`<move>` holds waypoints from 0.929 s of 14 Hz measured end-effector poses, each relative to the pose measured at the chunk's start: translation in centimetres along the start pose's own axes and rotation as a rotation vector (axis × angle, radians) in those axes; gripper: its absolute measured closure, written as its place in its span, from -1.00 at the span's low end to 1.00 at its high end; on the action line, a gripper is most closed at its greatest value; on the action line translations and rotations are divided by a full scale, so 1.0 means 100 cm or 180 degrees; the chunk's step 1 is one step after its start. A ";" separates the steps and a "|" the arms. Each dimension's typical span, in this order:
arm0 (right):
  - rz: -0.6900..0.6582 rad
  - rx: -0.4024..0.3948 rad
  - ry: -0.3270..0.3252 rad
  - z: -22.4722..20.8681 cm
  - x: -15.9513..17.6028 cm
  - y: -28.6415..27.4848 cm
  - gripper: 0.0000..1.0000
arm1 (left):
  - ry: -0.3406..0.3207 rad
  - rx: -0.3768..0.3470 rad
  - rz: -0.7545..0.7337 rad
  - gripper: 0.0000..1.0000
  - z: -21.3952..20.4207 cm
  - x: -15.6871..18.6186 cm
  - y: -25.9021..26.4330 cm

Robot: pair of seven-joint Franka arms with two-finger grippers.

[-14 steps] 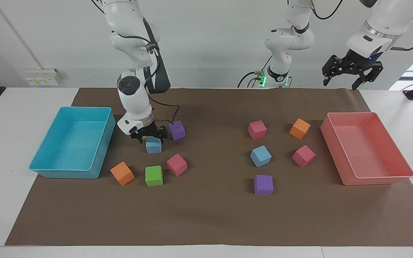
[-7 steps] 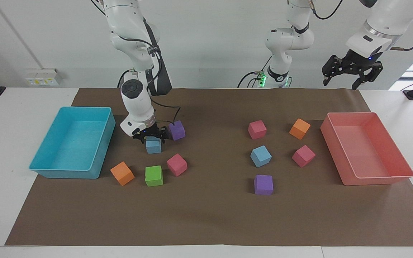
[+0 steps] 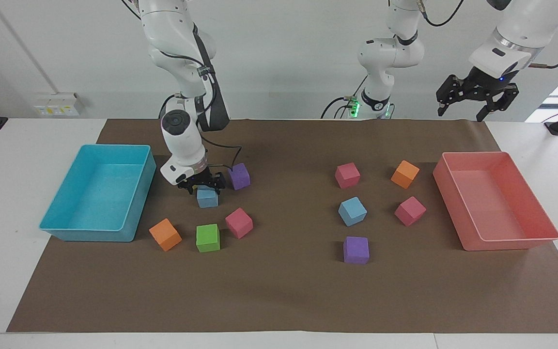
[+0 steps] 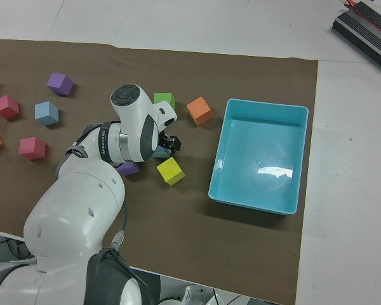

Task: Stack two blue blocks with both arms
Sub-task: 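Close the right gripper on the light-blue cube and lift it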

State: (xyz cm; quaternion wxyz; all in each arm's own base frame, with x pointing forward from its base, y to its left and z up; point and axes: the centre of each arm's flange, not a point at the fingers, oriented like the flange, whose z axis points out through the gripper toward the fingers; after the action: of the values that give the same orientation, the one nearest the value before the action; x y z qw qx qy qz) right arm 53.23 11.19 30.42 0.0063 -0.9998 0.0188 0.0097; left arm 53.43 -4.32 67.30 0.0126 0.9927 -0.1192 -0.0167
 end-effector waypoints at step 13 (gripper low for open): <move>-0.0019 0.0043 0.0115 -0.054 0.019 -0.009 -0.10 | 0.0000 0.0000 -0.0004 -1.00 0.000 0.000 -0.001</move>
State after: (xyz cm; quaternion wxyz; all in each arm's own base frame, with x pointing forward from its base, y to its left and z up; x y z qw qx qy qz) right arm 55.26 11.93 35.83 0.0127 -0.9998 0.0161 -0.0085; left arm 53.44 -4.25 67.30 0.0126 0.9927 -0.1185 -0.0167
